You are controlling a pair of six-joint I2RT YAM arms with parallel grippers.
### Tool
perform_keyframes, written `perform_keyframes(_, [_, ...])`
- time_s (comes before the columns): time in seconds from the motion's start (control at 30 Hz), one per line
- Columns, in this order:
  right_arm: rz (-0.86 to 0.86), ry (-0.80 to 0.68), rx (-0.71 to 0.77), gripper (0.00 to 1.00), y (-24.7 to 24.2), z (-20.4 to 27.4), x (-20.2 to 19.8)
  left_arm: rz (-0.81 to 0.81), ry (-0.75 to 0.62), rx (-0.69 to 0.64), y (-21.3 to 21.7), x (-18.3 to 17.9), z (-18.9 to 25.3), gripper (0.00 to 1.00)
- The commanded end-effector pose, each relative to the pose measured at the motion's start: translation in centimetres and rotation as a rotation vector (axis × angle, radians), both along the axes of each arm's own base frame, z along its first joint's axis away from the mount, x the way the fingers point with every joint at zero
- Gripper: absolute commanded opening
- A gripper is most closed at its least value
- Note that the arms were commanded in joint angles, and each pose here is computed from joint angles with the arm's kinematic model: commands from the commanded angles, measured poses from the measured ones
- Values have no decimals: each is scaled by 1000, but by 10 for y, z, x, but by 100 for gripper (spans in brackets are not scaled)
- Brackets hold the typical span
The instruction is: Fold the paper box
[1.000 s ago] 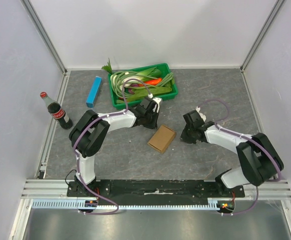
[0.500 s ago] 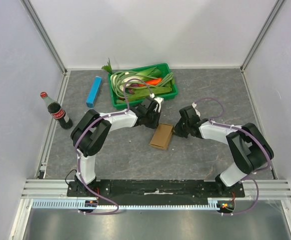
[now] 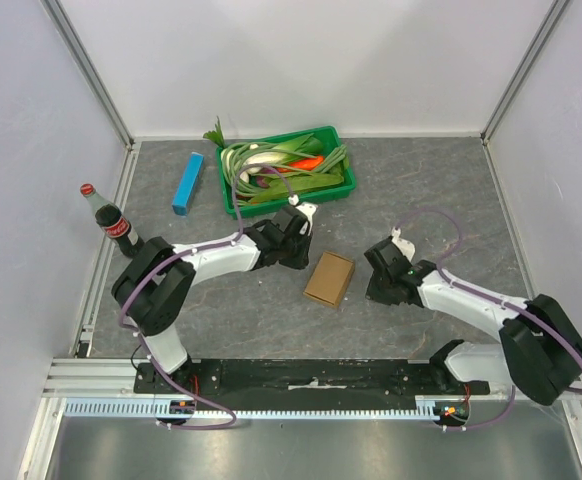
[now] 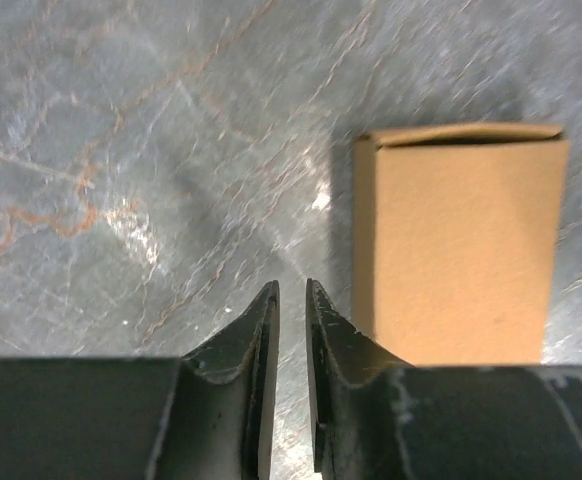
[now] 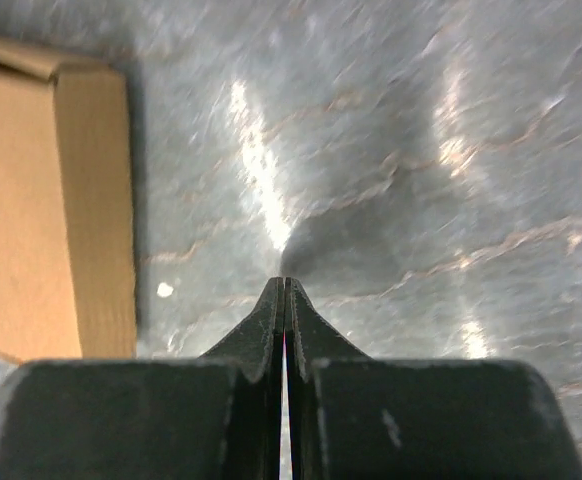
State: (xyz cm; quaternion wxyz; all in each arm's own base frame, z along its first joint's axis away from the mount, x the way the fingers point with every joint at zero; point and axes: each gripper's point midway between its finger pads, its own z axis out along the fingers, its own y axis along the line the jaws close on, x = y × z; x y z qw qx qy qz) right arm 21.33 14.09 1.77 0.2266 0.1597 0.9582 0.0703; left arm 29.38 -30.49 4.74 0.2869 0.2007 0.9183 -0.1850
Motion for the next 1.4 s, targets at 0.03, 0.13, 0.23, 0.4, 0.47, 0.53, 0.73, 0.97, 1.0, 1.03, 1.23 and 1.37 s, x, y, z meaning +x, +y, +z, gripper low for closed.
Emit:
perform_keyframes(0.03, [-15, -5, 150, 1, 40, 8, -13, 16, 73, 22, 11, -22, -31, 19])
perform_keyframes(0.13, [-21, 12, 190, 0, 58, 5, -16, 1, 88, 35, 10, -34, -42, 16])
perform_keyframes(0.23, [-29, 31, 201, 0, 68, 0, -20, -12, 88, 46, 9, -41, -44, 14])
perform_keyframes(0.4, [-22, 40, 201, 0, 80, -4, -23, -35, 91, 46, 3, -48, -43, 12])
perform_keyframes(0.47, [-16, 44, 231, 0, 90, -3, -20, -46, 100, 50, 0, -55, -45, 11])
perform_keyframes(0.53, [-12, 42, 265, 0, 102, -5, -14, -66, 120, 50, -4, -64, -45, 9])
perform_keyframes(0.73, [-44, -18, 490, 0, 146, 7, 9, -212, 277, -120, -46, -125, -38, 8])
perform_keyframes(0.97, [-69, -110, 438, 0, 124, 14, 17, -209, 263, -156, -44, -129, -32, 8])
perform_keyframes(1.0, [-67, -102, 406, 0, 119, 11, 16, -185, 231, -114, -40, -121, -33, 8])
perform_keyframes(1.03, [-51, -94, 347, 0, 110, 5, 12, -172, 214, -80, -35, -117, -34, 8])
perform_keyframes(1.23, [42, -33, 104, 10, 58, -11, -15, -92, 22, 52, -2, -68, -9, 26])
perform_keyframes(1.37, [121, -140, 103, 33, 36, 10, -18, -69, -26, 10, 9, -53, 21, 38])
